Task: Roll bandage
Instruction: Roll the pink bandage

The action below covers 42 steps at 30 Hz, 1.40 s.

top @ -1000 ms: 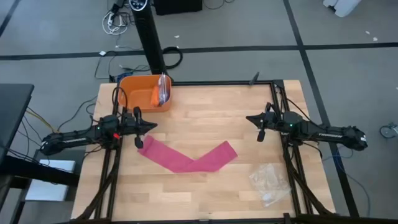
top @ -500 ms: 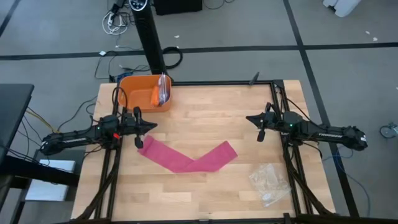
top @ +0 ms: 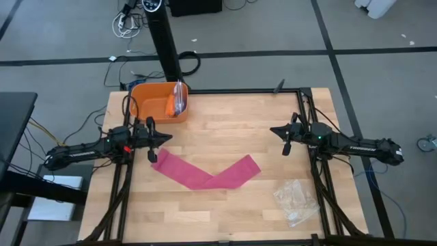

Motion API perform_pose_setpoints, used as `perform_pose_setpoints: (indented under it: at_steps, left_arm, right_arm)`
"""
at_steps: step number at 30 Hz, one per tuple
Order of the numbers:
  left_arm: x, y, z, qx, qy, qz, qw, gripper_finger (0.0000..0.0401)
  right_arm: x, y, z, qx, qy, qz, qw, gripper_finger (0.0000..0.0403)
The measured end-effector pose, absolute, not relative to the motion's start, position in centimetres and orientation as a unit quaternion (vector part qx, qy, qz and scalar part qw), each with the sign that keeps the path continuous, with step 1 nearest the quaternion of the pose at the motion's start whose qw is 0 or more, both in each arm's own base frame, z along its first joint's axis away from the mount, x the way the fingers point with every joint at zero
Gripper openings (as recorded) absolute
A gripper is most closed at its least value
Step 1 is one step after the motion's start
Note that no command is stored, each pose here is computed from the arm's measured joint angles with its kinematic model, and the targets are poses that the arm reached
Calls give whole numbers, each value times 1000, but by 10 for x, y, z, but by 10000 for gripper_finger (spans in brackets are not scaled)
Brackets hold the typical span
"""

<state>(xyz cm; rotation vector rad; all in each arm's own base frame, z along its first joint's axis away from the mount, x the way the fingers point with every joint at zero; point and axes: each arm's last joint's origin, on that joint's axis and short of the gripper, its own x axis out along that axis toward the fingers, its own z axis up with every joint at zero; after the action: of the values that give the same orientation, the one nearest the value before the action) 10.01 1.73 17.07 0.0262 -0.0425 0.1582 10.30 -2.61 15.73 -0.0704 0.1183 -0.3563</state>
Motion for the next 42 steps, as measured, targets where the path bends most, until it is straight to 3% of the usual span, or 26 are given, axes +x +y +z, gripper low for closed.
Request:
perform_pose_setpoints:
  at_steps: [18,28,36,42]
  left_arm:
    - [97,16,193,-12,-142,64,988,15]
    - [103,17,188,110,-99,71,986,15]
    - [117,19,172,57,-18,63,996,15]
    - [126,25,168,-17,-8,124,992,15]
  right_arm:
    - [103,-26,157,-35,59,-177,982,6]
    - [103,-26,157,-35,59,-177,982,7]
    - [103,-26,157,-35,59,-177,982,8]
    - [103,-26,157,-35,59,-177,982,6]
